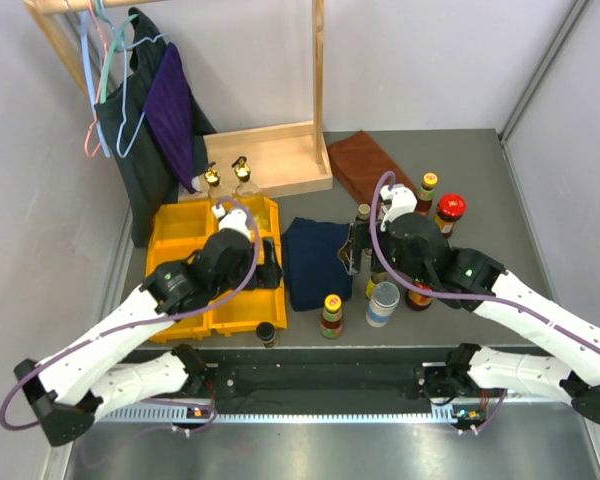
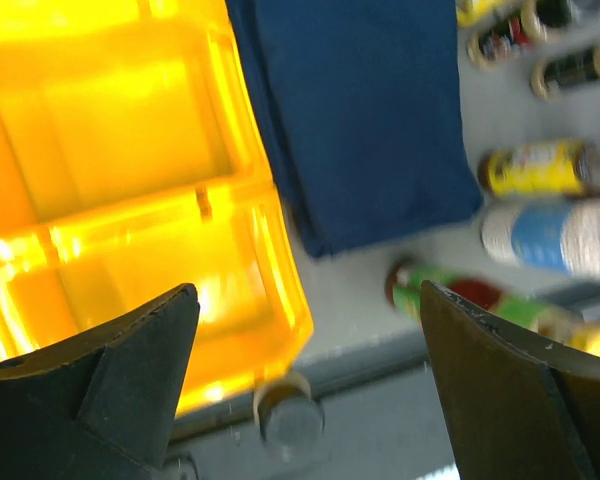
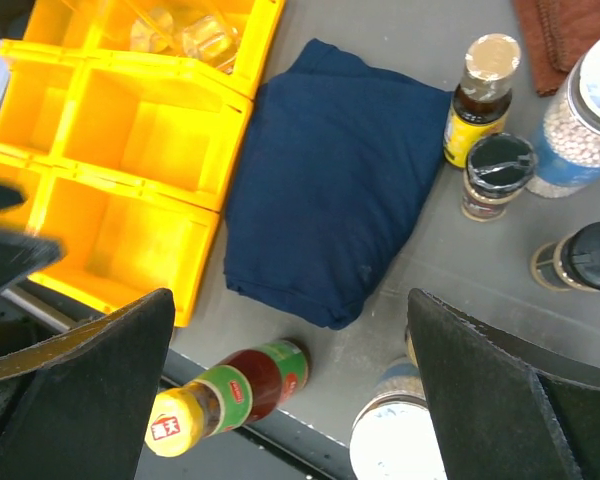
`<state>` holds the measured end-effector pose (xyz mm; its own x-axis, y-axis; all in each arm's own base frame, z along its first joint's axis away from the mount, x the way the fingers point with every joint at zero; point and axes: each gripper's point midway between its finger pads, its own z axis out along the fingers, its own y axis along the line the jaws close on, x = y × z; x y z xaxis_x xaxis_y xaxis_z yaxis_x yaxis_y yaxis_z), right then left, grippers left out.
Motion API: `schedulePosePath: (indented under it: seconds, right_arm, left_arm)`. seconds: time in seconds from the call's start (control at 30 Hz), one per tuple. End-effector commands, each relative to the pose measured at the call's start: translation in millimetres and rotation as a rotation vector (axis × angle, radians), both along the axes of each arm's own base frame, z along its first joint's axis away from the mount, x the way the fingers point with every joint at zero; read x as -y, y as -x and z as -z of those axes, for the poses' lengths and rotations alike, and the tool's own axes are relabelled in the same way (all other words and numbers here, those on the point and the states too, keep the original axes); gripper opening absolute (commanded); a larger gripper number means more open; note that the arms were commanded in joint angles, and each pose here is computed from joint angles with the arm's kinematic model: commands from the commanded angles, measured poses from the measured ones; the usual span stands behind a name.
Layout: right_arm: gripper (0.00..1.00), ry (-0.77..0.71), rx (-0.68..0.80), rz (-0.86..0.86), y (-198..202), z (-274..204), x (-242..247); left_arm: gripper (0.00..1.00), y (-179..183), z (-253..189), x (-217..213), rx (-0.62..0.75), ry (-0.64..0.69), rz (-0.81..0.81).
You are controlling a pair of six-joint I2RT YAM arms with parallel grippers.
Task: Organize the condiment bottles
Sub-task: Pick up the bottle from the center of the board.
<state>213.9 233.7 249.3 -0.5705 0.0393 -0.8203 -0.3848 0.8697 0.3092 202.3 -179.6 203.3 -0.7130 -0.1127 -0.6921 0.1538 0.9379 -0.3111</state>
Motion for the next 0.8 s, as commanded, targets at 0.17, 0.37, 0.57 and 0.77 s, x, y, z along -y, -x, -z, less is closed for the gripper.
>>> schedulePosePath:
  seconds: [0.17,0.37,0.57,0.77]
  right_arm:
    - [0.99,0.020,0.054,0.010,-3.9,-17.3,5.5]
    - [0.99,0.019,0.044,0.015,-3.9,-10.9,5.0]
    - [0.99,0.032,0.045,0.022,-3.6,-10.3,8.7]
    - [0.99,0.026,0.047,0.023,-3.5,-10.2,8.7]
  left_arm:
    - [0.88,75.1,37.6,-22.8,-0.249,-0.023,0.082]
    - [0.81,85.0,58.2,-22.9,-0.315,-0.061,0.087]
    - [0.78,94.7,66.1,-13.7,-0.353,-0.078,0.133]
    - [0.79,107.1,76.7,-1.2,-0.382,-0.105,0.188]
